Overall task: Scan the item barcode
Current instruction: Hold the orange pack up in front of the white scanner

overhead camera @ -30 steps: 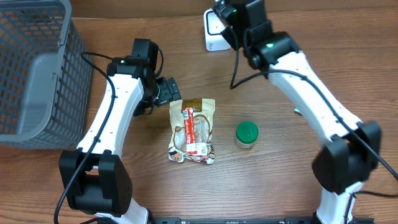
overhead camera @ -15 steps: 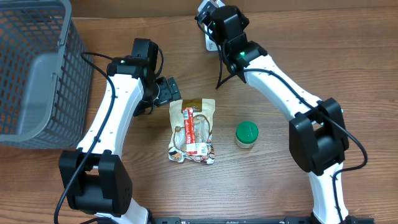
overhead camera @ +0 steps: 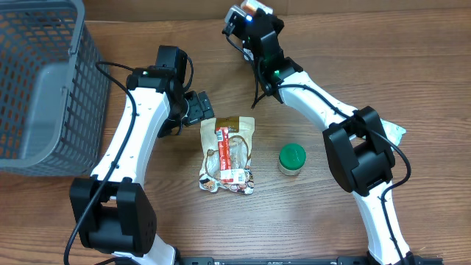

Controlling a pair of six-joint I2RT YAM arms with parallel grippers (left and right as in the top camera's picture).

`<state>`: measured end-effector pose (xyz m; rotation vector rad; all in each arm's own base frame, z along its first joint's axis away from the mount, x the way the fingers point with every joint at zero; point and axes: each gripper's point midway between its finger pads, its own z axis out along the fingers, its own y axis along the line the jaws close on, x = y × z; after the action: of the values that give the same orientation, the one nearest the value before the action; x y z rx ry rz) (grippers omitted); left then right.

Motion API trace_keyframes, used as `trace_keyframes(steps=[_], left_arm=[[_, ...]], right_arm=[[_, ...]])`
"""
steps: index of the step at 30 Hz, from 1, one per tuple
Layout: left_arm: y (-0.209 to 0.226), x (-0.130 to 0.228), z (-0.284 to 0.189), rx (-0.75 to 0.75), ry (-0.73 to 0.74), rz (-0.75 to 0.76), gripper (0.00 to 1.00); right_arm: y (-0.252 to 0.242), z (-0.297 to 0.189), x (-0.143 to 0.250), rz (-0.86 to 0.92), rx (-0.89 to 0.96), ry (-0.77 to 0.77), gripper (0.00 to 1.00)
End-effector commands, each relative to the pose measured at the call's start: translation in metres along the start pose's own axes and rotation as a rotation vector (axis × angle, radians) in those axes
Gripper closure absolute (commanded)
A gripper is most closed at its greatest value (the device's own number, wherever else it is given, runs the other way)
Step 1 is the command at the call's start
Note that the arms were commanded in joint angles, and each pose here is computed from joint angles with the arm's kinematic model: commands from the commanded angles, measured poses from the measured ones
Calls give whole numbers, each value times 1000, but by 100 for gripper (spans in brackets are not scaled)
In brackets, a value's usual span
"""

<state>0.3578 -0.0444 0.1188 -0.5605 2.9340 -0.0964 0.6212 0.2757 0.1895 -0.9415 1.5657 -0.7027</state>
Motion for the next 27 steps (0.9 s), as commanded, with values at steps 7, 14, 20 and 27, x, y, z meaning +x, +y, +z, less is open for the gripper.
trace_keyframes(steps=[7,14,20,27], left_arm=[[-5,-6,-13,24,-37,-3,0],[-5,-6,-13,24,-37,-3,0],[-5,-6,-13,24,-37,-3,0],[-5,-6,-13,24,-37,-3,0]], right_arm=[[23,11,7,-35,2,7,96],[42,17,17,-50,-22,24,96],[40,17,17,-46,-13,23,96],[39,17,19,-46,-5,33,96]])
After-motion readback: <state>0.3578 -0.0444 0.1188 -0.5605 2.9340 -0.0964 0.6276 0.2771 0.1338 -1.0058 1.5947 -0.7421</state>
